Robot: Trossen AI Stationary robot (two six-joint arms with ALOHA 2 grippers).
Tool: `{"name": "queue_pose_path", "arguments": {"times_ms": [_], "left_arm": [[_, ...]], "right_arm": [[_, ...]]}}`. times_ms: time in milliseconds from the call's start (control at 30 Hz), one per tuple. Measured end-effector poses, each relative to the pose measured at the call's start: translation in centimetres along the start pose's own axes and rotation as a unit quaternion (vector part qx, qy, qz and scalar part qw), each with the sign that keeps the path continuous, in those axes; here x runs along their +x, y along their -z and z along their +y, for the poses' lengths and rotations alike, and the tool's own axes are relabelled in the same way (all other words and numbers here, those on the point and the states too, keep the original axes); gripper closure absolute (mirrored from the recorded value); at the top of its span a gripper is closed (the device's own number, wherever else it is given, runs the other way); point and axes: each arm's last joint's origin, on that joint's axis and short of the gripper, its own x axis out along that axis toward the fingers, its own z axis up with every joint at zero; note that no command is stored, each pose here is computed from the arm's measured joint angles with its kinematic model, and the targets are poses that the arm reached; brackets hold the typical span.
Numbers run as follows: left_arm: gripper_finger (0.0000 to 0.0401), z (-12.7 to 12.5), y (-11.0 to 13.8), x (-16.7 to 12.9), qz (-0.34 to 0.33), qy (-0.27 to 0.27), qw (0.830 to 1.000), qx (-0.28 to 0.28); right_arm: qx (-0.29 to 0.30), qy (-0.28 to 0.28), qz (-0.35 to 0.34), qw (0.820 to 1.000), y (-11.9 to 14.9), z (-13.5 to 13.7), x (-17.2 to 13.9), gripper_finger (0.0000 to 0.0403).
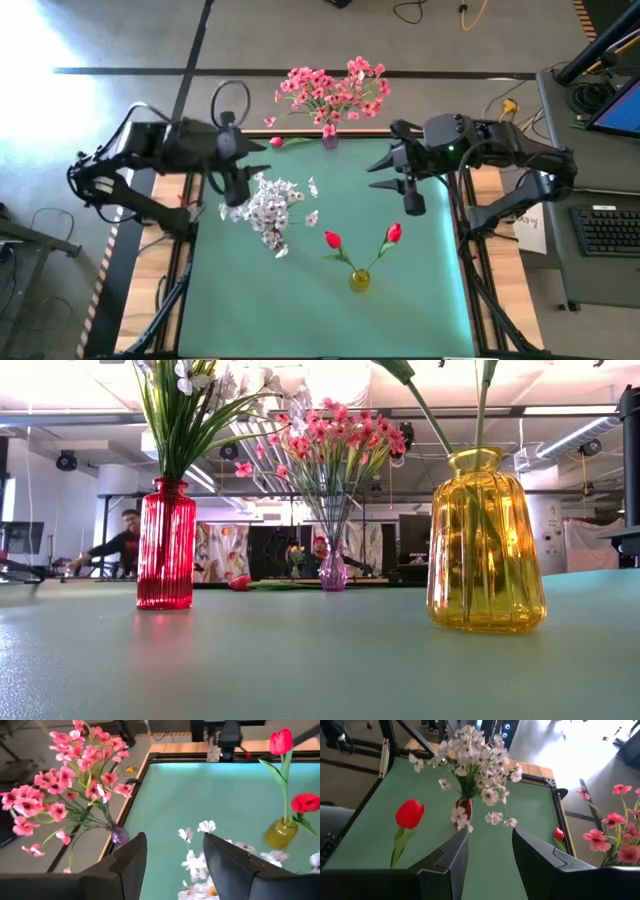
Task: Sort flowers into vase by color
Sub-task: Put the red tulip into the yellow flower vase
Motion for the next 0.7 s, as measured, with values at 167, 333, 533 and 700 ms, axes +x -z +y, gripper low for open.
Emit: {"name": "queue_pose_path", "arguments": {"times_ms": [167, 333, 533, 700], "left_arm": [[0.0230, 2.5, 1.8, 0.0, -0.005, -0.010, 0.999, 0.036], [0.0232, 4.7, 3.7, 0.1, -0.036, -0.027, 0.998, 0.042], [0.0232, 7.1, 6.9, 2.4, -0.050, 0.022, 0.998, 0.043], [0.0232, 9.3, 10.0, 4.9, -0.018, 0.019, 0.999, 0.044]], "right_arm": [[-0.013, -0.004, 0.011, 1.000, 1.0, 0.2, 0.3, 0.0257], [-0.015, -0.003, 0.006, 1.000, 1.4, 0.2, 0.8, 0.0257], [-0.012, 0.011, -0.006, 1.000, 1.2, -0.4, 0.9, 0.0257], [-0.015, 0.041, -0.038, 0.998, 0.8, -1.8, 0.8, 0.0257]]}}
